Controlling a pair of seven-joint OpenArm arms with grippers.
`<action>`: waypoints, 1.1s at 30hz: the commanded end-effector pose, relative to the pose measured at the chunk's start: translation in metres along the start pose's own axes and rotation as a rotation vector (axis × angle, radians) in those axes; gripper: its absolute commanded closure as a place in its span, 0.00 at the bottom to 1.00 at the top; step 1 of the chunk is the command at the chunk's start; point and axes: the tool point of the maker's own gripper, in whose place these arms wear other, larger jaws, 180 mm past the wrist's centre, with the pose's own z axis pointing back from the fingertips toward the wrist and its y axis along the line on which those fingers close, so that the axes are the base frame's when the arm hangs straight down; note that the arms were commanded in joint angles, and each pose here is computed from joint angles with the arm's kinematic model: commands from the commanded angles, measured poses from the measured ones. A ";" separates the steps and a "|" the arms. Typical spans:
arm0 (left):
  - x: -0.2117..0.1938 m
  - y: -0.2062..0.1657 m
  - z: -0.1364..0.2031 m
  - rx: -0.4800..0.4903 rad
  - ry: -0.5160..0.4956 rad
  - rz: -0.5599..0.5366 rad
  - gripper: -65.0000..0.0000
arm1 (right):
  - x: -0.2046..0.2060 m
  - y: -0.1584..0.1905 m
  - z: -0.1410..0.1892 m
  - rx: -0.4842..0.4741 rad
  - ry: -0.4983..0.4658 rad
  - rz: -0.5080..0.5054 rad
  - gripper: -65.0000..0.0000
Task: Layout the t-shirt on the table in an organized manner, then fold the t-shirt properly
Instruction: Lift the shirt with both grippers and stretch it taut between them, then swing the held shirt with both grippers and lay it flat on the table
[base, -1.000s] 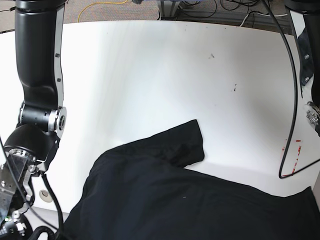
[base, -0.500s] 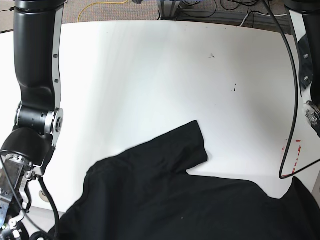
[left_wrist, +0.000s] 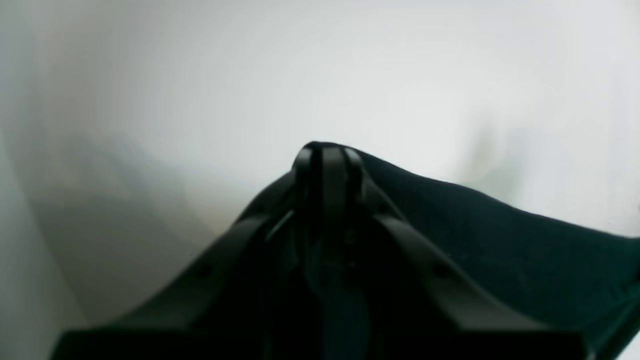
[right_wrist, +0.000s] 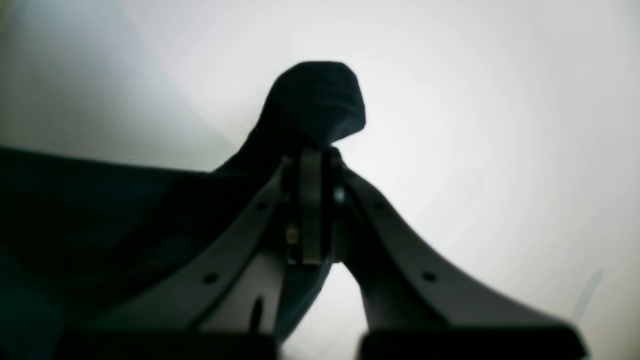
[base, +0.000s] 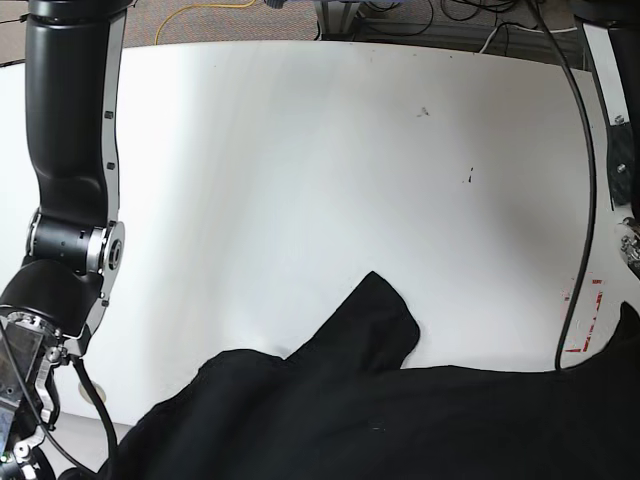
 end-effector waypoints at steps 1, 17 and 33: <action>0.027 0.000 0.004 0.002 -0.075 -0.016 0.99 | 0.023 -0.020 0.007 -0.041 -0.060 0.020 1.00; -0.053 0.005 0.021 0.024 0.063 -0.013 0.99 | -0.027 0.007 0.037 -0.045 0.029 0.098 1.00; -0.234 -0.022 0.103 0.001 0.408 0.064 1.00 | -0.170 0.133 0.111 0.127 0.278 -0.052 1.00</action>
